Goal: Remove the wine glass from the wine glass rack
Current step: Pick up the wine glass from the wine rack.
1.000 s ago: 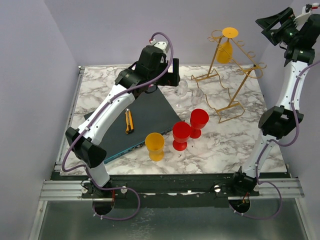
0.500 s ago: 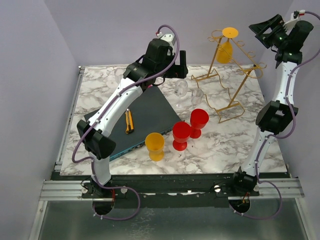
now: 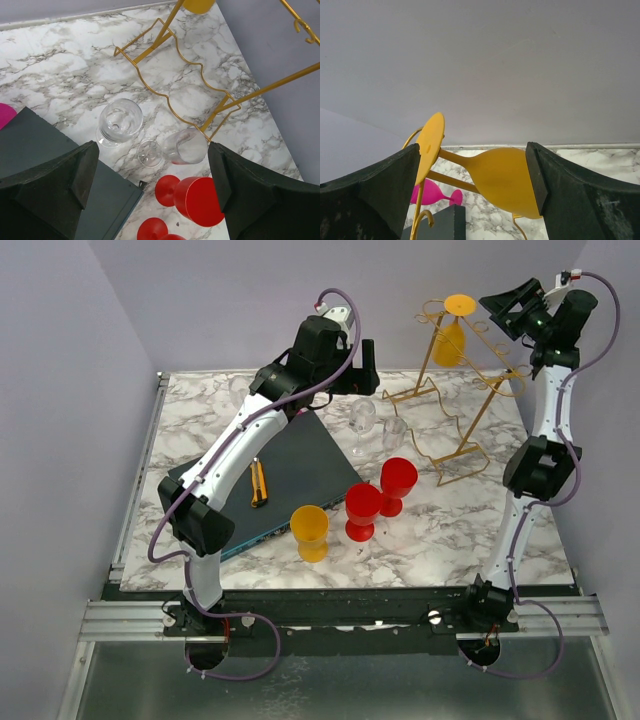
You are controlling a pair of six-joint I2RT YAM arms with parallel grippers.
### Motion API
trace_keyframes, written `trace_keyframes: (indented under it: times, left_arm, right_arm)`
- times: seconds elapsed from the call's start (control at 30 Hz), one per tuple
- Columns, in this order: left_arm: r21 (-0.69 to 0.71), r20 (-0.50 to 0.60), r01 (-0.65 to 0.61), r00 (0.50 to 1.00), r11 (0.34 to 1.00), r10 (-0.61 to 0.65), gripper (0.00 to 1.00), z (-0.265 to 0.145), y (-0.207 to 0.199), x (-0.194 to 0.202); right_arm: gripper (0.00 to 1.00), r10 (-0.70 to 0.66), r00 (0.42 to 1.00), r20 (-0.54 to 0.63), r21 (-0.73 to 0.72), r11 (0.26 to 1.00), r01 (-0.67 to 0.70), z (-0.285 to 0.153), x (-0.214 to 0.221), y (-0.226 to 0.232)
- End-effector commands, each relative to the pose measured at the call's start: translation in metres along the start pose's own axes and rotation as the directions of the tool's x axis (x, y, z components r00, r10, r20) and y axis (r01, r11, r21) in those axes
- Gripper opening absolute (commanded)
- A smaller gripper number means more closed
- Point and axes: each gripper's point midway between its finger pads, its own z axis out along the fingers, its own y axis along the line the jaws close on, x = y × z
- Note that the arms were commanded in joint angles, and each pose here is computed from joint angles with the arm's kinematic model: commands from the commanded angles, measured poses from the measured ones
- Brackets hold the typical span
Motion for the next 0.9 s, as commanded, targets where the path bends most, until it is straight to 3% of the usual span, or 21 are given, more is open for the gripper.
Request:
trace_keyframes:
  times: [0.0, 0.37, 0.87]
  left_arm:
    - [0.031, 0.044, 0.002, 0.999, 1.000, -0.004, 0.99, -0.011, -0.006, -0.016]
    - [0.026, 0.049, 0.001, 0.999, 1.000, -0.003, 0.99, -0.010, -0.003, -0.018]
    - [0.071, 0.050, 0.044, 0.998, 0.996, -0.048, 0.99, 0.005, -0.010, -0.018]
  right_arm:
    - [0.92, -0.009, 1.000, 0.004, -0.074, 0.997, 0.010, 0.014, 0.007, 0.014]
    - [0.81, 0.027, 0.999, -0.018, -0.086, 0.996, -0.028, 0.026, 0.030, 0.015]
    - [0.85, 0.050, 0.998, 0.029, 0.026, 0.998, -0.051, -0.006, 0.031, 0.028]
